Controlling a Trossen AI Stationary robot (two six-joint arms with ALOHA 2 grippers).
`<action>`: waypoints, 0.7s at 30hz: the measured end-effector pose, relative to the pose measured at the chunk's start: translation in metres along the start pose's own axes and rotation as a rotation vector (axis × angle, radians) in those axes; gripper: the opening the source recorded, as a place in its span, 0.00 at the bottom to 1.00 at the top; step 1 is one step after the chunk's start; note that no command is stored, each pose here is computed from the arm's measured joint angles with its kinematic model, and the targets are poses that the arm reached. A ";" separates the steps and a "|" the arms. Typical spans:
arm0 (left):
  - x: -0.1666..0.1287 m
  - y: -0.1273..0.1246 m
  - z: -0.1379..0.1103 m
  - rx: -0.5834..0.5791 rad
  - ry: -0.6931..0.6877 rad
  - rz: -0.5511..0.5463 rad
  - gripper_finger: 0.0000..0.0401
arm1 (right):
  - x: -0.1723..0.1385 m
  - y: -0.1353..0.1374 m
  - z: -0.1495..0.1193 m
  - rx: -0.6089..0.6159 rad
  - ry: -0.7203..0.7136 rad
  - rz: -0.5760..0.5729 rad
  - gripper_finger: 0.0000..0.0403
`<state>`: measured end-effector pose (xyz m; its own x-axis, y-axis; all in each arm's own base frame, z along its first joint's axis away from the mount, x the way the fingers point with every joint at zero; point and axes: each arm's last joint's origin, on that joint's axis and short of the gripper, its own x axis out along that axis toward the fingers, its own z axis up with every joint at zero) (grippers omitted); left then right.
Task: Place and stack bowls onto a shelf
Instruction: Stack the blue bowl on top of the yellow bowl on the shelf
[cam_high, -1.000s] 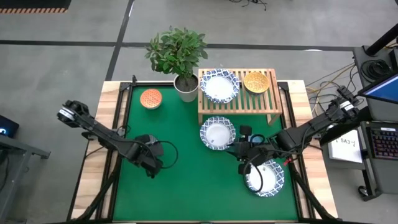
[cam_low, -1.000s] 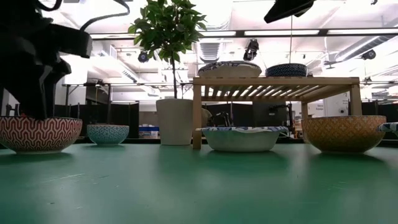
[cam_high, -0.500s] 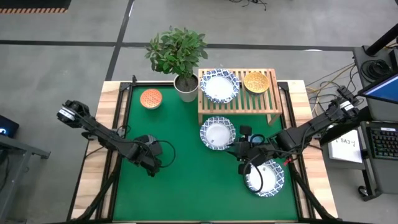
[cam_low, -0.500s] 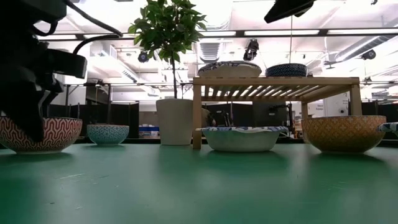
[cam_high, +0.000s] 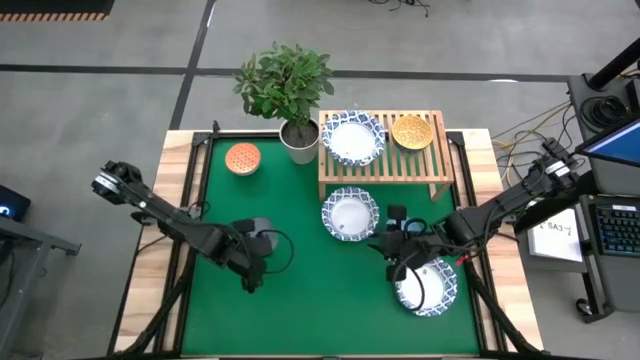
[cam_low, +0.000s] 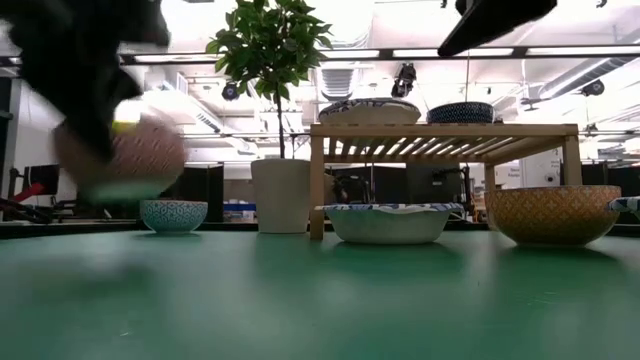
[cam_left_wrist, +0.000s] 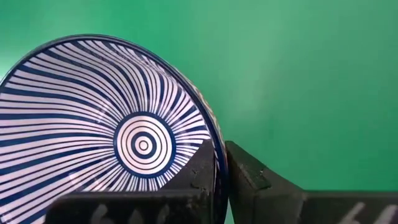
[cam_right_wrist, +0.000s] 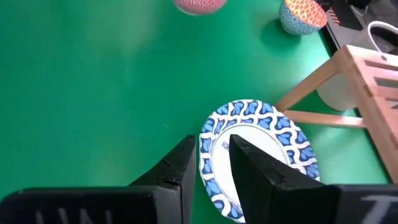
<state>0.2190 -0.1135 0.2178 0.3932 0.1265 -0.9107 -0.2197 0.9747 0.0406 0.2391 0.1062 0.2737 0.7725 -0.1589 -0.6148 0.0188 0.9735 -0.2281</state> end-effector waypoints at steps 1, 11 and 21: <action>-0.007 -0.002 0.007 0.036 -0.043 0.002 0.01 | -0.001 0.001 -0.002 -0.006 -0.006 0.005 0.22; -0.061 0.004 0.084 0.285 -0.440 0.071 0.01 | -0.045 -0.003 0.000 -0.081 -0.188 0.086 0.18; -0.074 0.036 0.133 0.362 -0.700 0.179 0.01 | -0.081 -0.023 -0.003 -0.186 -0.352 0.199 0.12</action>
<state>0.3010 -0.0629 0.3416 0.8737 0.2556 -0.4138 -0.0768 0.9126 0.4016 0.1744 0.0964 0.3268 0.9194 0.1254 -0.3729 -0.2414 0.9282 -0.2831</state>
